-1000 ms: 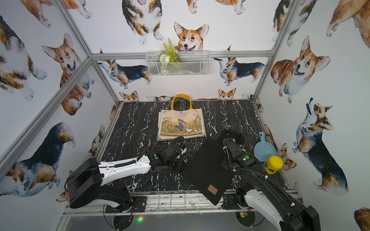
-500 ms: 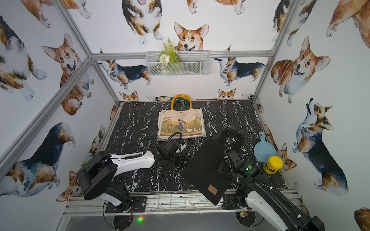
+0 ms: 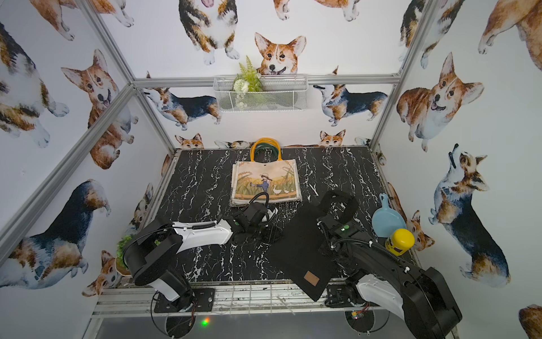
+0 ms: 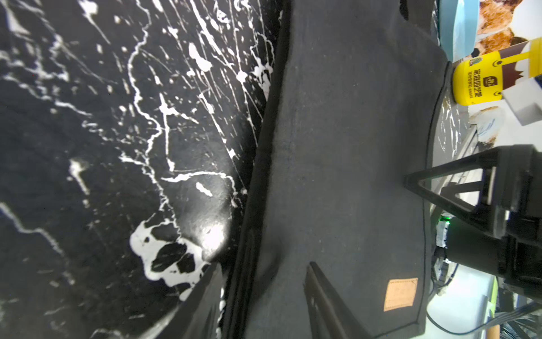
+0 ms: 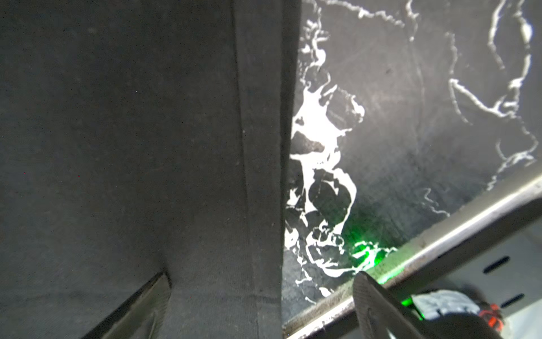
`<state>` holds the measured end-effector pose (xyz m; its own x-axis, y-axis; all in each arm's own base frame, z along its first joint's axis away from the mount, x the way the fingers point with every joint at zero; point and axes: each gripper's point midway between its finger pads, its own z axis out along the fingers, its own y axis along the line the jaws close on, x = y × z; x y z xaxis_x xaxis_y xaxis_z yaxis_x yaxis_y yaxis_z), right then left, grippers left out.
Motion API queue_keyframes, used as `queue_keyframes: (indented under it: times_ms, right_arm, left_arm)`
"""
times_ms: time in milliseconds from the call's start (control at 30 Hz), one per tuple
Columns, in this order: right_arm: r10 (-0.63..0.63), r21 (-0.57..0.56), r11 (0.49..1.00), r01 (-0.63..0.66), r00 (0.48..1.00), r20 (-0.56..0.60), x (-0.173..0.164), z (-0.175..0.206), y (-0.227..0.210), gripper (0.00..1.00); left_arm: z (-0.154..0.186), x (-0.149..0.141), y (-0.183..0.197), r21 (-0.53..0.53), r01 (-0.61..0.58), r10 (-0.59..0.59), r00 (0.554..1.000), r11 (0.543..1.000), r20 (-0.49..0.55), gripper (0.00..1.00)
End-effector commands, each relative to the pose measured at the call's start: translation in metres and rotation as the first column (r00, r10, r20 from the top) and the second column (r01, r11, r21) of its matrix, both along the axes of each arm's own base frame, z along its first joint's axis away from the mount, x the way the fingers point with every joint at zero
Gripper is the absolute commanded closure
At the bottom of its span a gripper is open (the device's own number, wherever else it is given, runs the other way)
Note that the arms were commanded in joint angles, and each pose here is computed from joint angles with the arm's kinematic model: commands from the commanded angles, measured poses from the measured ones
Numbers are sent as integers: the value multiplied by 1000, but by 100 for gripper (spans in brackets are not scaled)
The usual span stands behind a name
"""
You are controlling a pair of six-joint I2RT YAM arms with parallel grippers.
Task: Put away the canvas bag
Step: Pick up the canvas bag from the center of the board.
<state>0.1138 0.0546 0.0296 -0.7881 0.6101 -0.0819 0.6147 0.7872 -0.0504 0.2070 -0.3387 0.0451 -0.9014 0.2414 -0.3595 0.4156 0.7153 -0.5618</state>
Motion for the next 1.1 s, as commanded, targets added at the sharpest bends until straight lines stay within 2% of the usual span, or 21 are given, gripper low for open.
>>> queue_keyframes:
  times_ms: [0, 133, 367, 633, 1067]
  right_arm:
    - [-127, 55, 990, 127, 992, 8, -5, -6, 5, 0]
    - [-227, 147, 964, 221, 974, 24, -11, -27, 12, 0]
    - [-304, 256, 927, 276, 949, 78, -14, -54, 15, 0]
    - [-308, 346, 909, 232, 933, 183, -1, -49, 19, 0]
    - [-252, 442, 891, 107, 925, 283, 27, -46, 44, 0]
  left_arm:
    - [7, 2, -7, -40, 2, -2, 1000, 999, 4, 51]
    - [9, 3, -9, -50, 2, -2, 1000, 999, 5, 51]
    - [-7, -1, -8, -32, 12, -12, 1000, 999, -27, 52]
    - [-23, -6, -12, -34, 30, -32, 997, 999, -71, 55]
    - [-9, -10, -38, -182, 41, -67, 988, 983, -137, 57]
